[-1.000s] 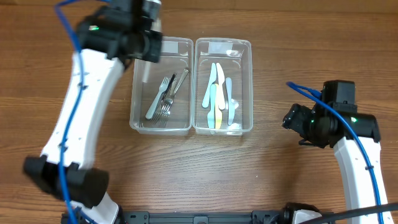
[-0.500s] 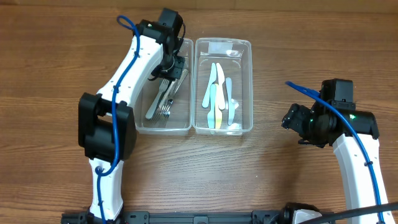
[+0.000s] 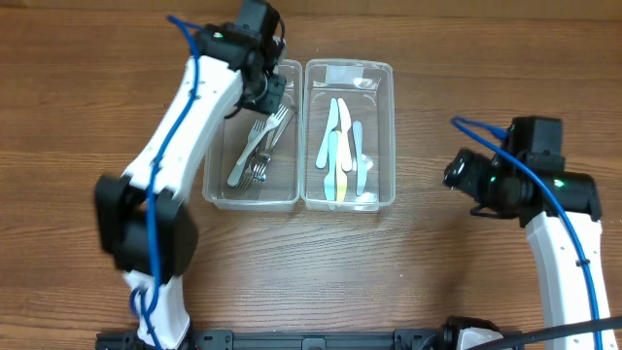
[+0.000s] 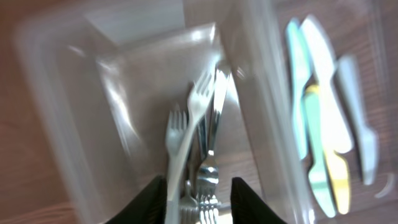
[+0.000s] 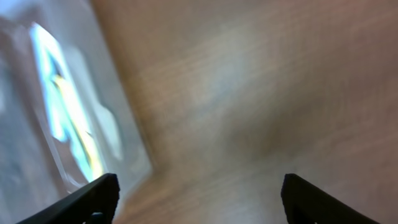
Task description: Pack container
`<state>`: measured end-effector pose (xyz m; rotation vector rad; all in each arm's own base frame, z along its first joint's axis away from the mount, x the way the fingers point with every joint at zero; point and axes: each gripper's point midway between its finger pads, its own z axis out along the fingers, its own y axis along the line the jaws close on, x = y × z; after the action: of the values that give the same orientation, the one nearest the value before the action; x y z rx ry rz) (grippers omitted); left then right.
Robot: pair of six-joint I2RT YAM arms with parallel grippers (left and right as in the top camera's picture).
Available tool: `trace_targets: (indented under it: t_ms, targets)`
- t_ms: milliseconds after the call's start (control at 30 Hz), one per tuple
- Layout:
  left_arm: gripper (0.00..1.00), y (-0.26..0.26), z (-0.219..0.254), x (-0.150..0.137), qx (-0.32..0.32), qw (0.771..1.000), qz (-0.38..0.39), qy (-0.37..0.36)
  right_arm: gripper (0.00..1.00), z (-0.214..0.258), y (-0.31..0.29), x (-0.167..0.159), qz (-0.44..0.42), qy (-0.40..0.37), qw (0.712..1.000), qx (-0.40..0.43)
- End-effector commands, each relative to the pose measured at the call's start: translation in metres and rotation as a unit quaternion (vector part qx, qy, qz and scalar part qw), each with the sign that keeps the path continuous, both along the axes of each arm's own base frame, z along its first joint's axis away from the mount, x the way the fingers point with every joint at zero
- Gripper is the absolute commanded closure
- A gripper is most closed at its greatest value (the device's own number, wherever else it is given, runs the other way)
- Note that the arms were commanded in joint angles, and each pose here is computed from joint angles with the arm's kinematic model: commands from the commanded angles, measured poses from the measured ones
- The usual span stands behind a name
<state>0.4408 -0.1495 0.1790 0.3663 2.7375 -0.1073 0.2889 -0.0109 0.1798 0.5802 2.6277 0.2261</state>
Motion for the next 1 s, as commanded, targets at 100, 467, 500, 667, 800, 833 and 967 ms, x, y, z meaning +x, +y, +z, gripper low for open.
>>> trace_targets:
  t_ms: [100,467,500,667,800,833,967]
  targets:
    - [0.0,0.033,0.148,-0.007,-0.005,0.977,0.026,-0.213,0.0,0.068,-0.003,0.046,0.034,-0.15,0.987,-0.036]
    - [0.0,0.098,0.175,-0.003,0.073,0.957,0.107,-0.26,0.0,0.133,-0.002,0.095,0.09,-0.313,0.941,-0.094]
    - [0.0,0.102,0.174,-0.008,0.061,0.957,0.13,-0.253,0.0,0.131,-0.005,0.09,0.084,-0.305,0.943,-0.1]
    - [0.0,0.123,0.186,-0.036,0.034,0.951,0.183,-0.245,0.0,0.136,-0.012,0.06,0.06,-0.296,0.944,-0.132]
    - [0.0,0.13,0.197,-0.057,0.024,0.946,0.192,-0.26,0.0,0.133,0.006,0.029,0.088,-0.3,0.934,-0.172]
    - [0.0,0.131,0.196,-0.064,0.023,0.945,0.192,-0.262,0.0,0.128,0.011,0.021,0.094,-0.295,0.934,-0.178]
    - [0.0,0.138,0.185,-0.092,0.021,0.941,0.201,-0.273,0.0,0.112,0.037,-0.013,0.139,-0.287,0.932,-0.174]
